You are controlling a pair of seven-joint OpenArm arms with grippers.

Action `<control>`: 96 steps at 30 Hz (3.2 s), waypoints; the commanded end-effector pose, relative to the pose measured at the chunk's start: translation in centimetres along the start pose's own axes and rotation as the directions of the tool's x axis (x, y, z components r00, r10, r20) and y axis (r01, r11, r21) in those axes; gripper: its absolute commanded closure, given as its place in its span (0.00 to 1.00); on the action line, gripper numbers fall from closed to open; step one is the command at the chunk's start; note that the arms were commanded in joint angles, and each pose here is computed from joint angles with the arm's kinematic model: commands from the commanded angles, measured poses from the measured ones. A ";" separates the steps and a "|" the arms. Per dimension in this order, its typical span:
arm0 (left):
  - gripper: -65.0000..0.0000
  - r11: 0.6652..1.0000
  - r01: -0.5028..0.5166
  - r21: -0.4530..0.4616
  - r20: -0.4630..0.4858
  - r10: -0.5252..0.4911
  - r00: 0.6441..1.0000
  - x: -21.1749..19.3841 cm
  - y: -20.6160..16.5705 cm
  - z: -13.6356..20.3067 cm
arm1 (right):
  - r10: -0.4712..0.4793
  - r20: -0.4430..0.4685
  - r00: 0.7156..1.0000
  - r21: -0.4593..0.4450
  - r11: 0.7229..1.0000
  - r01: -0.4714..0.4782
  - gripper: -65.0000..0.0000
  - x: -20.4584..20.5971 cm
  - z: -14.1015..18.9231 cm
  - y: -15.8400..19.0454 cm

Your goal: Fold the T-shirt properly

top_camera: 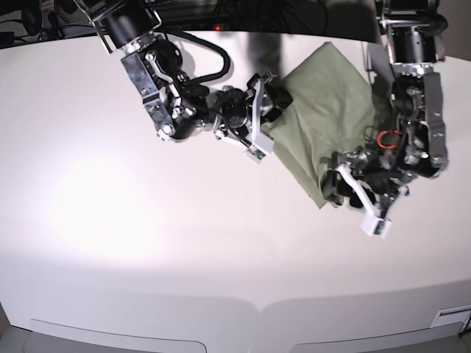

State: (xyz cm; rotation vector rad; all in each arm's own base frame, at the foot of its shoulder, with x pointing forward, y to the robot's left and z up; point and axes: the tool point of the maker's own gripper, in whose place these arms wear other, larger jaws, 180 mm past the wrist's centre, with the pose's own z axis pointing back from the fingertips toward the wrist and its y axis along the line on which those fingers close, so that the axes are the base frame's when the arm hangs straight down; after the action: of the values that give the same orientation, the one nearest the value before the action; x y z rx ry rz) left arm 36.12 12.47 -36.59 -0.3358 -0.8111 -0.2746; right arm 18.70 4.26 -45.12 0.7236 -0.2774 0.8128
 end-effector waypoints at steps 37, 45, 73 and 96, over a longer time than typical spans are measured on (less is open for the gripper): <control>0.50 0.998 0.010 0.067 -0.320 0.012 0.947 -12.9 -1.1 -1.5 | -0.065 -0.128 0.990 0.024 0.997 0.069 0.65 -4.2 1.4 -0.5; 0.50 0.997 0.018 0.081 -0.277 0.005 0.961 -10.6 -0.3 -2.0 | -0.017 -0.008 1.000 -0.025 1.000 0.016 0.65 -1.4 1.6 -1.3; 0.50 0.972 0.106 0.209 0.044 -0.118 0.992 2.5 0.1 2.2 | 0.309 0.429 0.849 -0.496 0.866 -0.065 0.65 11.4 20.3 -4.2; 0.50 0.898 0.099 0.430 -0.262 0.020 0.965 -14.0 1.9 20.4 | -0.261 0.234 0.937 -0.572 0.742 0.349 0.65 -12.9 26.5 2.3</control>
State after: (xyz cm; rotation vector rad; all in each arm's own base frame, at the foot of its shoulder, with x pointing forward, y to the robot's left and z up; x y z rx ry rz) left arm 13.67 23.69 -35.06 0.1334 -0.5687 -0.1496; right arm 9.19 -20.31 -31.57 0.1887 -0.4830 0.2968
